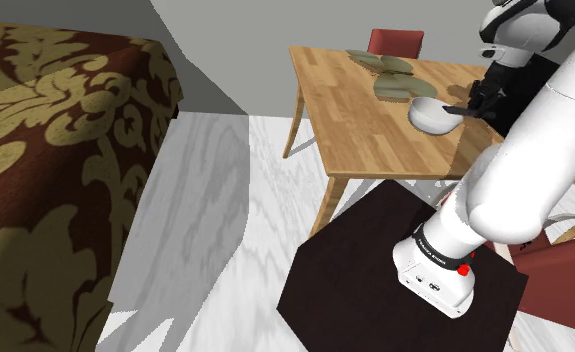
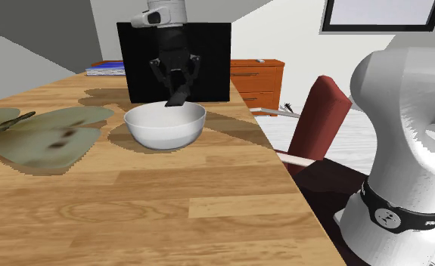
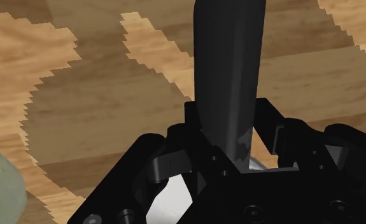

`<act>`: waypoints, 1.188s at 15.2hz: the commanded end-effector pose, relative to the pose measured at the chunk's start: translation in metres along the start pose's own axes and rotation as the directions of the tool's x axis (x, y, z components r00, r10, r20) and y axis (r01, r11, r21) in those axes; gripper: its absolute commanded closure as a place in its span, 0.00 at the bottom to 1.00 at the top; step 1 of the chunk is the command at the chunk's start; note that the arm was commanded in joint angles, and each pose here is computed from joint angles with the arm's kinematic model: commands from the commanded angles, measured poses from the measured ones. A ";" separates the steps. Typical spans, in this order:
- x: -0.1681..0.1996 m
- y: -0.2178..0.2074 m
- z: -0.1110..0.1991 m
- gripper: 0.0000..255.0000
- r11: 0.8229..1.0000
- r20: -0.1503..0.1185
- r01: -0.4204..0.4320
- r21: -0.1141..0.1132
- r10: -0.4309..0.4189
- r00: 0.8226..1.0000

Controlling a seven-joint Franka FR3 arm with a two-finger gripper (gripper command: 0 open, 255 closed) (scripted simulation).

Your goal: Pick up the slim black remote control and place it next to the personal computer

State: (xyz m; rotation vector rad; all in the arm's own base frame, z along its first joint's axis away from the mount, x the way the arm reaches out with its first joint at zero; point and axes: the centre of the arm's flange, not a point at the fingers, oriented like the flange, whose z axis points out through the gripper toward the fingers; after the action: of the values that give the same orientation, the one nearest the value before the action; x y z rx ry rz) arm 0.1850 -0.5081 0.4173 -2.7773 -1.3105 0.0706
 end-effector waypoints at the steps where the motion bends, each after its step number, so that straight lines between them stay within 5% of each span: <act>1: 0.000 0.001 0.012 1.00 1.000 -0.003 0.000 -0.001 0.000 1.000; 11: 0.001 0.005 0.063 1.00 1.000 -0.003 0.000 -0.001 0.000 1.000; 18: 0.001 0.005 0.063 1.00 1.000 -0.003 0.000 -0.001 0.000 1.000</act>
State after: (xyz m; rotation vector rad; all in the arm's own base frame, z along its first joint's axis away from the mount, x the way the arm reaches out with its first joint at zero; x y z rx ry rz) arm 0.1844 -0.5096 0.3568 -2.7839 -1.3114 0.0652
